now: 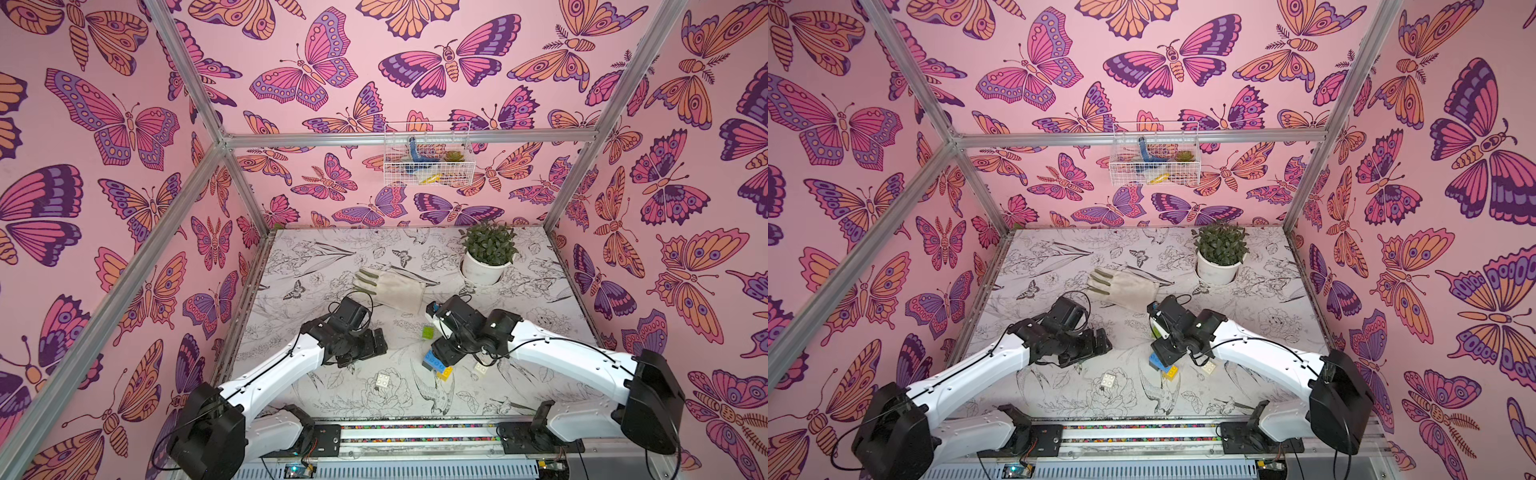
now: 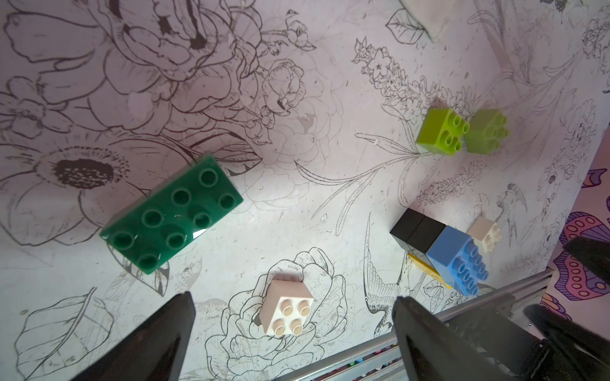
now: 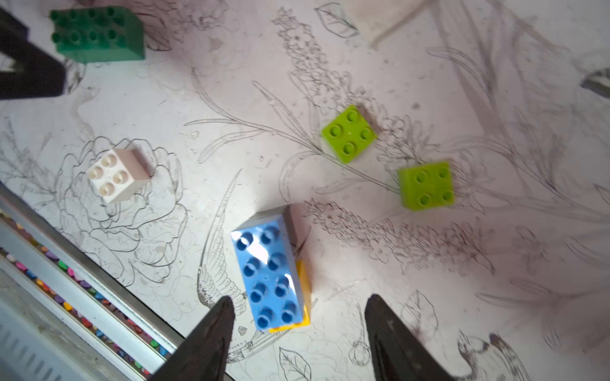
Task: Assemble a giraffe with lego
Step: Pick up the lego brick from the center of the board.
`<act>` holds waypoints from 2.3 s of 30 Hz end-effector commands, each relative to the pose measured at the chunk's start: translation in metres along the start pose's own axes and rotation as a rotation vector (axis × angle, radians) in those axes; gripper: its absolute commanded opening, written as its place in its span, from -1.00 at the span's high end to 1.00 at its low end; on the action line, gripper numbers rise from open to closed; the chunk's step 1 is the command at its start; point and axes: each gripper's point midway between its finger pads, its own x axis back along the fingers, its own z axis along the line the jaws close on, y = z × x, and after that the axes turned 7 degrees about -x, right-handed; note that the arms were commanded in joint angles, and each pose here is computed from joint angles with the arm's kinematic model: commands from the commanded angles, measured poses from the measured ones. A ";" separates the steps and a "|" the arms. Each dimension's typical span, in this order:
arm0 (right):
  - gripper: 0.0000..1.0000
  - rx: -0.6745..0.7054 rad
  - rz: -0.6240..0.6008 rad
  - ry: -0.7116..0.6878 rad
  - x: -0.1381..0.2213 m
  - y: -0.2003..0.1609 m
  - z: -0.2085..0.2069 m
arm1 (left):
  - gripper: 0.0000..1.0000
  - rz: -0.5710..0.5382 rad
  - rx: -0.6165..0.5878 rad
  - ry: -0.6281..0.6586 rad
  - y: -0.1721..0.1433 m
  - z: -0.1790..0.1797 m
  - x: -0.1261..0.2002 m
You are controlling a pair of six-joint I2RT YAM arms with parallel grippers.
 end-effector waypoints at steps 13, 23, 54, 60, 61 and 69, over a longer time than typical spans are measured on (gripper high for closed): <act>-0.37 -0.669 -0.019 -0.309 0.003 -0.073 -0.096 | -1.00 0.054 -0.109 0.048 -0.020 -0.007 -0.007; -0.42 -0.773 0.150 -0.357 -0.034 -0.081 -0.112 | -1.00 -0.029 -0.110 0.015 -0.019 -0.004 -0.003; 0.36 -0.843 0.165 -0.318 -0.063 -0.106 -0.103 | -1.00 -0.027 -0.120 0.012 -0.030 0.004 0.001; 0.53 -0.804 0.151 -0.328 -0.056 -0.106 -0.102 | -0.99 -0.027 -0.119 0.014 -0.030 0.004 0.001; 0.57 -0.786 0.146 -0.327 -0.054 -0.104 -0.101 | -0.99 -0.027 -0.122 0.014 -0.030 0.003 0.001; 0.69 -0.168 0.024 -0.312 0.006 -0.023 -0.052 | -1.00 -0.017 -0.139 0.013 -0.029 0.002 0.000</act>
